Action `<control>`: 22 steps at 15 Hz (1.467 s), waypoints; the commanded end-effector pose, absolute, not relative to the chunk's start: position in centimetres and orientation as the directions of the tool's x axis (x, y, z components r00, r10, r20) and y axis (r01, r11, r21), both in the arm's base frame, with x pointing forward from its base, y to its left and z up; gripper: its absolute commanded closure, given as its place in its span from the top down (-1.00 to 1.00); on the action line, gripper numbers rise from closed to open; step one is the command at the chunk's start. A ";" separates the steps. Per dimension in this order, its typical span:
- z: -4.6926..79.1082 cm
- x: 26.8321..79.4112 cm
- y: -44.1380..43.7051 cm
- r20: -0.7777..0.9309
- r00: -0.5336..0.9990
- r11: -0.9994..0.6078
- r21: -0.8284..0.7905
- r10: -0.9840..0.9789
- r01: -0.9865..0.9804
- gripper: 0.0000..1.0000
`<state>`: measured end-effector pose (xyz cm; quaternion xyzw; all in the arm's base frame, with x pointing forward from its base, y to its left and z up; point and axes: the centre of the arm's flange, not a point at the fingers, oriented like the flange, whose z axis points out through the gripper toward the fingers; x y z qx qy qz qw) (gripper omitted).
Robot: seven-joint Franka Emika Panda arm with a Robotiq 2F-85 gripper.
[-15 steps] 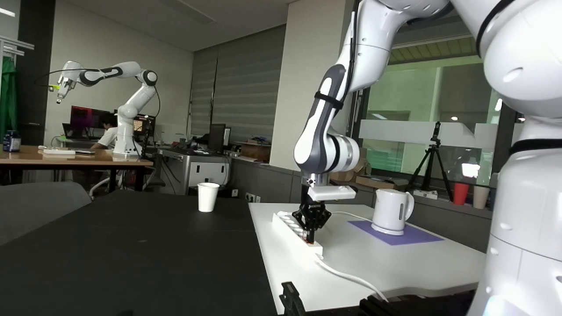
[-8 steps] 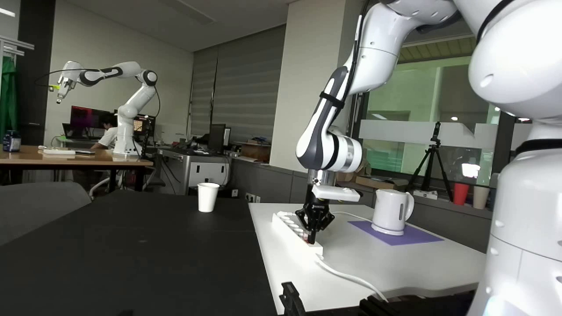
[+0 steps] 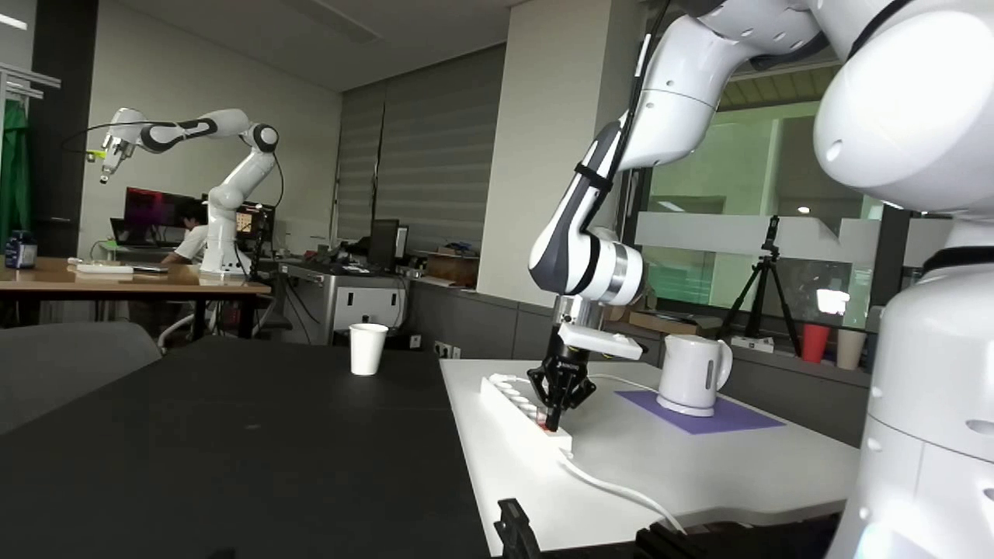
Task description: Press the adapter switch
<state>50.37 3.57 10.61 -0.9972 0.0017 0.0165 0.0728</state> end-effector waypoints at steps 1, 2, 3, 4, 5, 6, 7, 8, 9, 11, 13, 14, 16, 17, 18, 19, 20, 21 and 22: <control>9.0 50.9 2.8 -0.051 0.999 -0.983 -0.184 -0.011 -0.020 -1.00; 10.3 50.8 2.9 -0.033 0.999 -0.982 -0.190 -0.006 -0.012 -1.00; 11.3 50.7 3.0 -0.028 1.000 -0.977 -0.212 0.005 -0.001 -1.00; 12.5 50.5 3.2 -0.014 1.000 -0.978 -0.211 0.011 0.008 -1.00; 13.4 50.4 3.4 -0.010 1.000 -0.977 -0.213 0.023 0.021 -1.00; 14.0 50.3 3.6 -0.010 0.999 -0.978 -0.207 0.037 0.035 -1.00; 14.8 50.2 4.0 -0.014 0.999 -0.979 -0.198 0.052 0.049 -1.00; 15.5 50.2 4.2 -0.016 0.998 -0.980 -0.189 0.064 0.060 -1.00; 16.2 50.0 4.3 -0.020 0.997 -0.980 -0.185 0.073 0.068 -1.00; 17.4 49.9 4.4 -0.031 0.995 -0.978 -0.193 0.092 0.085 -1.00; 18.2 49.8 4.5 -0.041 0.994 -0.977 -0.192 0.106 0.096 -1.00; 18.6 49.7 4.5 -0.047 0.992 -0.976 -0.190 0.114 0.103 -1.00; 19.3 49.6 4.5 -0.062 0.990 -0.978 -0.177 0.125 0.113 -1.00; 19.5 49.6 4.4 -0.078 0.988 -0.979 -0.166 0.135 0.120 -1.00; 19.6 49.5 4.3 -0.091 0.986 -0.979 -0.161 0.139 0.123 -1.00; 19.7 49.5 4.3 -0.107 0.983 -0.979 -0.154 0.147 0.130 -1.00; 19.7 49.4 4.2 -0.126 0.982 -0.983 -0.136 0.142 0.125 -0.48; 19.8 49.3 4.1 -0.137 0.979 -0.983 -0.123 0.151 0.135 -0.46; 19.8 49.2 3.9 -0.145 0.977 -0.985 -0.101 0.155 0.141 -0.33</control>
